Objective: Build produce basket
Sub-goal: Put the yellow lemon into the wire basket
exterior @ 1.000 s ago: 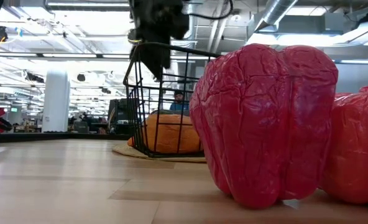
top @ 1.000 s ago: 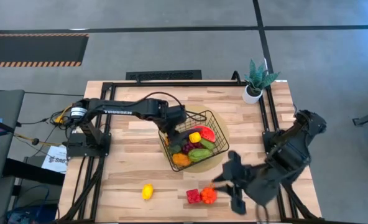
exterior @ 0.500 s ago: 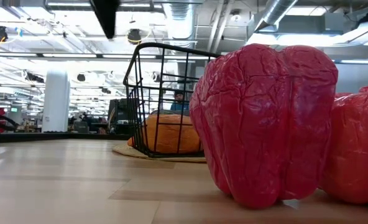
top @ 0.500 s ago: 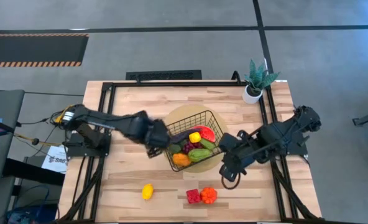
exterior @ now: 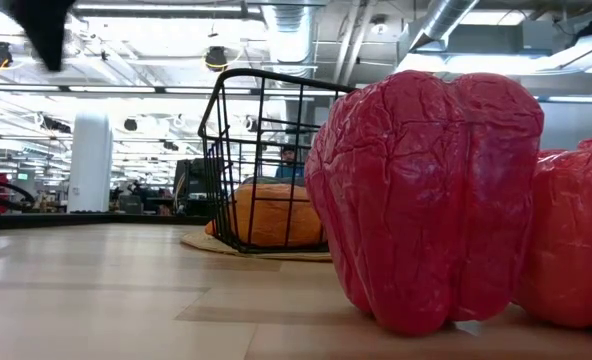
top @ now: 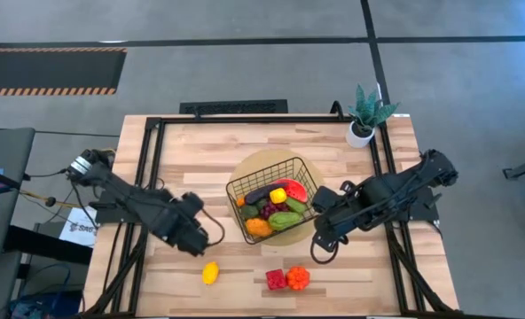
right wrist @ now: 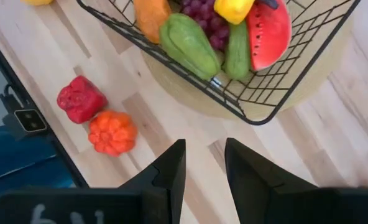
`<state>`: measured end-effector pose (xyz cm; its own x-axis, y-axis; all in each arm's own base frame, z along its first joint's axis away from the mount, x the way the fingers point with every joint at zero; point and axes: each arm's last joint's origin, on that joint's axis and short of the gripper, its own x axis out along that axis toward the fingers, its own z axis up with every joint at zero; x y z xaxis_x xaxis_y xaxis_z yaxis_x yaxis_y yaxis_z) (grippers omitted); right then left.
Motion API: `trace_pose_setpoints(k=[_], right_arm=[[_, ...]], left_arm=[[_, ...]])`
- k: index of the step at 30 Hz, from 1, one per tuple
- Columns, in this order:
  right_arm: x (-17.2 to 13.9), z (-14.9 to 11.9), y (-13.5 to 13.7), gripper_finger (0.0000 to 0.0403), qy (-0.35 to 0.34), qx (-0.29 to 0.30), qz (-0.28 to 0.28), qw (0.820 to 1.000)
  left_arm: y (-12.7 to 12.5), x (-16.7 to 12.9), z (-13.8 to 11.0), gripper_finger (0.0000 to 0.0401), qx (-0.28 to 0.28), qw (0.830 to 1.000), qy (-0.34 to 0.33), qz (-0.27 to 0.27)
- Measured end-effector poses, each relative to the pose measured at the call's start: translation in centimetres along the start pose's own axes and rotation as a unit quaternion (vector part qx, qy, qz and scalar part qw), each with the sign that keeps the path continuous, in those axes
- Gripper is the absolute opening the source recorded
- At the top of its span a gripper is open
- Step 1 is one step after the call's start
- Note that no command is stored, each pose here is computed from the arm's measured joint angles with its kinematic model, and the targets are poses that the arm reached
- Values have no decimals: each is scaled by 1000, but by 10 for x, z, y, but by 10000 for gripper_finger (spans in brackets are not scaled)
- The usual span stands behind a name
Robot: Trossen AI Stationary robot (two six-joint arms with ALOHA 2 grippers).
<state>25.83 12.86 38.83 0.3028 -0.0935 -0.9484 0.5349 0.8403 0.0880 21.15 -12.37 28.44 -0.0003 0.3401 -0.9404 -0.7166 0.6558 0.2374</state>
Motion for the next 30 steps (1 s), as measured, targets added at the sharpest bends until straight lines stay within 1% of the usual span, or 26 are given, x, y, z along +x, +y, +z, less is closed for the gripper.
trace_pose_setpoints(k=[4,6,11,14,18,23,25,28,30], right_arm=[[2,-1,0,131,8,-7,-1,1000],[2,-1,0,131,9,-13,0,1000],[2,-2,1,131,9,-19,1,1000],[2,-4,2,131,10,-34,2,999],[2,-5,2,131,10,-35,3,999],[2,-4,2,131,10,-58,3,998],[2,-4,2,131,10,-60,3,998],[2,-4,2,131,11,-60,3,998],[2,-5,3,131,11,-61,3,998]], left_arm=[[-5,17,-20,192,-48,998,44,3],[-7,20,-26,192,-78,996,52,0],[-21,22,-36,192,-160,984,46,-60],[-29,24,-38,192,-190,976,47,-97],[-32,26,-37,192,-193,973,62,-108],[-33,28,-32,192,-161,979,47,-117],[-36,27,-30,192,-167,975,65,-131],[-40,26,-30,192,-173,971,73,-149],[-40,26,-30,192,-186,968,75,-149]])
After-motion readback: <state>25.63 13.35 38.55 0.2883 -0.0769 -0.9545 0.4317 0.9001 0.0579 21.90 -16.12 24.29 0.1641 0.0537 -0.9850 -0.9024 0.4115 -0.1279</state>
